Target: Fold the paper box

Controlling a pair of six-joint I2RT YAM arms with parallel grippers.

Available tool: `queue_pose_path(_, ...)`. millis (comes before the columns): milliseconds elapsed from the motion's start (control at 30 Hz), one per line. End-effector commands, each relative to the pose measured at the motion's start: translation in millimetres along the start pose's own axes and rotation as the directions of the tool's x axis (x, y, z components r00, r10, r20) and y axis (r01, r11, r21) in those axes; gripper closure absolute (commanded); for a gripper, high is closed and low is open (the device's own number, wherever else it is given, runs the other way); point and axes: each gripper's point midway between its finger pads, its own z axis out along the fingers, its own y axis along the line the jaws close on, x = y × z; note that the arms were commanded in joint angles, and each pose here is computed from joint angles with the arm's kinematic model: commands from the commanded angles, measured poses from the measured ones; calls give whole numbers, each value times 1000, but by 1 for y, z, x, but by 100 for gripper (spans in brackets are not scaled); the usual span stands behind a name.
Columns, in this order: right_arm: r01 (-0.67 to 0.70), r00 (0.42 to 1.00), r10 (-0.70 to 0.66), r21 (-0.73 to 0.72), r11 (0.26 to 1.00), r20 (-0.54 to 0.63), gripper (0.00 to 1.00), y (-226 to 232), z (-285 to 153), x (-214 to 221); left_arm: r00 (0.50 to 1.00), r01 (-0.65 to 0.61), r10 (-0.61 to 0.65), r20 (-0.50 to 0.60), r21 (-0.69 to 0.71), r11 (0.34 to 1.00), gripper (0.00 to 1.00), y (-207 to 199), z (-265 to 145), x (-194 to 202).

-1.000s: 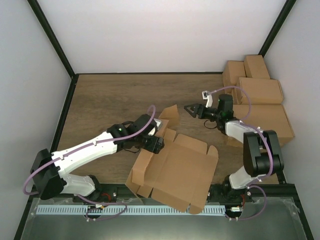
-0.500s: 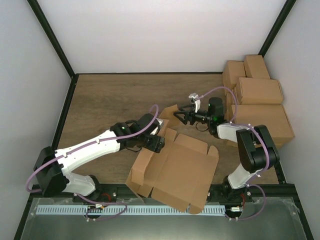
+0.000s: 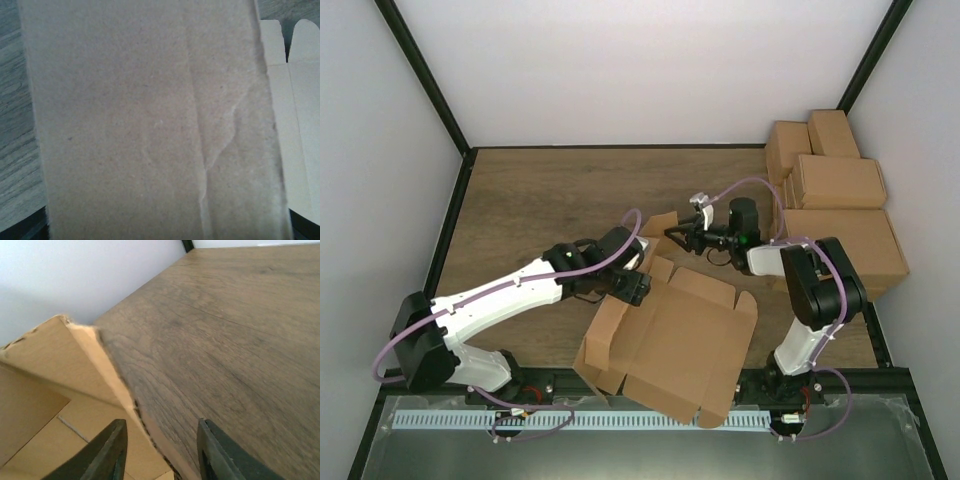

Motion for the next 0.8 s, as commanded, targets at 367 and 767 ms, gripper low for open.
queue_pose_path(367,119,990,-126,104,987,60,99,50,-7,-34,996,-74,82,44,-164,984,26,22,-10,-23)
queue_pose_path(767,-28,995,0,266,963,103,99,74,-15,-45,985,-136,158,73,-243,961,25,31,-16,-41)
